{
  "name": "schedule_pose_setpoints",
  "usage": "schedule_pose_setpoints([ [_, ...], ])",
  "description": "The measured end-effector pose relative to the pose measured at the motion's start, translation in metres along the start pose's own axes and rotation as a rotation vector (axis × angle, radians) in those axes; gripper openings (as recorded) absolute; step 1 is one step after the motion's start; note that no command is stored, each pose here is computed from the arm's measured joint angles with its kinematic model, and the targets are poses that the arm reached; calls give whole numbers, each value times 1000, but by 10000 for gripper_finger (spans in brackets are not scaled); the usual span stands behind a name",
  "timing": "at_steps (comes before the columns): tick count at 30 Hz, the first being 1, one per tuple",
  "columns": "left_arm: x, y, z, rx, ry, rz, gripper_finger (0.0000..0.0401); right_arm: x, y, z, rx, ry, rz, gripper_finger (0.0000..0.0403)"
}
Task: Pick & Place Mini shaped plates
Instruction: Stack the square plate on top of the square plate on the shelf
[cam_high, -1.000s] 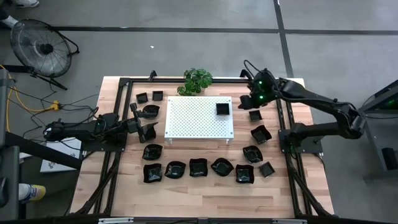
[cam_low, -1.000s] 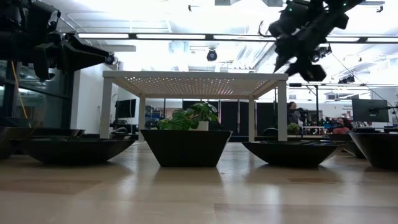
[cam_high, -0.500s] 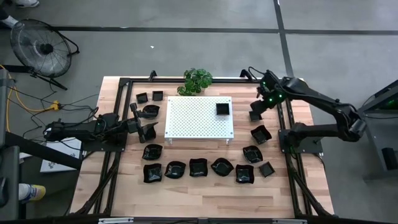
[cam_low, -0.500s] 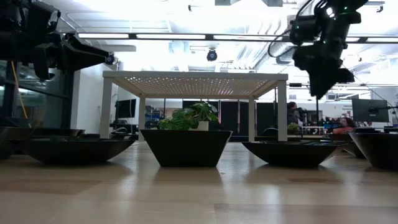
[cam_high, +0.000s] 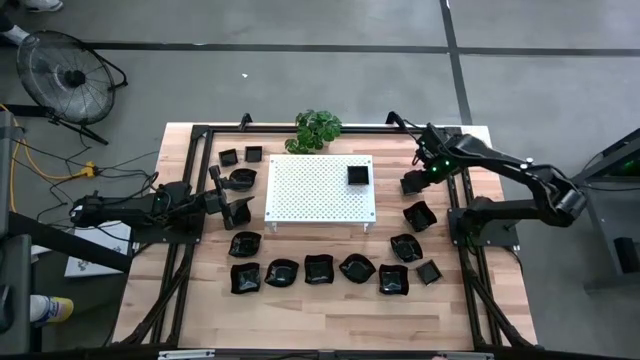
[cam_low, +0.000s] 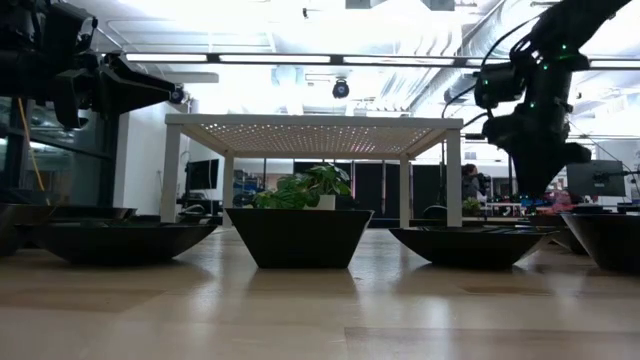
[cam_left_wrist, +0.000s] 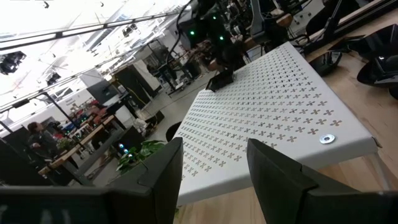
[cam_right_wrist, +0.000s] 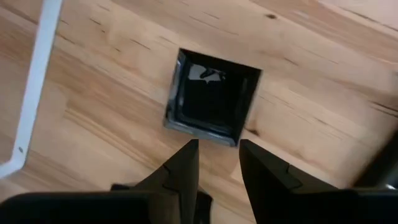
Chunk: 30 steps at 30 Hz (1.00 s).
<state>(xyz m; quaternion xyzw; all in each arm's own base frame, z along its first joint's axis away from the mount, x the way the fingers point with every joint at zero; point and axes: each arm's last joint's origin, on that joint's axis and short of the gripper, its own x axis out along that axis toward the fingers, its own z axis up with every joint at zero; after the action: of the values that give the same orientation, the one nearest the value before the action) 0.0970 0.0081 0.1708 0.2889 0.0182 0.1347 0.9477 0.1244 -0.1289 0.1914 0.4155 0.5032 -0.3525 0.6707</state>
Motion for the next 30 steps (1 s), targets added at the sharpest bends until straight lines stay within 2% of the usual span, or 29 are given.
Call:
schedule_pose_setpoints([
  [12, 0, 0, 0, 0, 0, 0, 175, 18, -7, 8, 42, 38, -112, 110],
  [25, 0, 0, 0, 0, 0, 0, 175, 47, -12, 22, 48, 92, -138, 110],
  [30, 0, 0, 0, 0, 0, 0, 175, 51, -12, 25, 36, 93, -108, 110],
])
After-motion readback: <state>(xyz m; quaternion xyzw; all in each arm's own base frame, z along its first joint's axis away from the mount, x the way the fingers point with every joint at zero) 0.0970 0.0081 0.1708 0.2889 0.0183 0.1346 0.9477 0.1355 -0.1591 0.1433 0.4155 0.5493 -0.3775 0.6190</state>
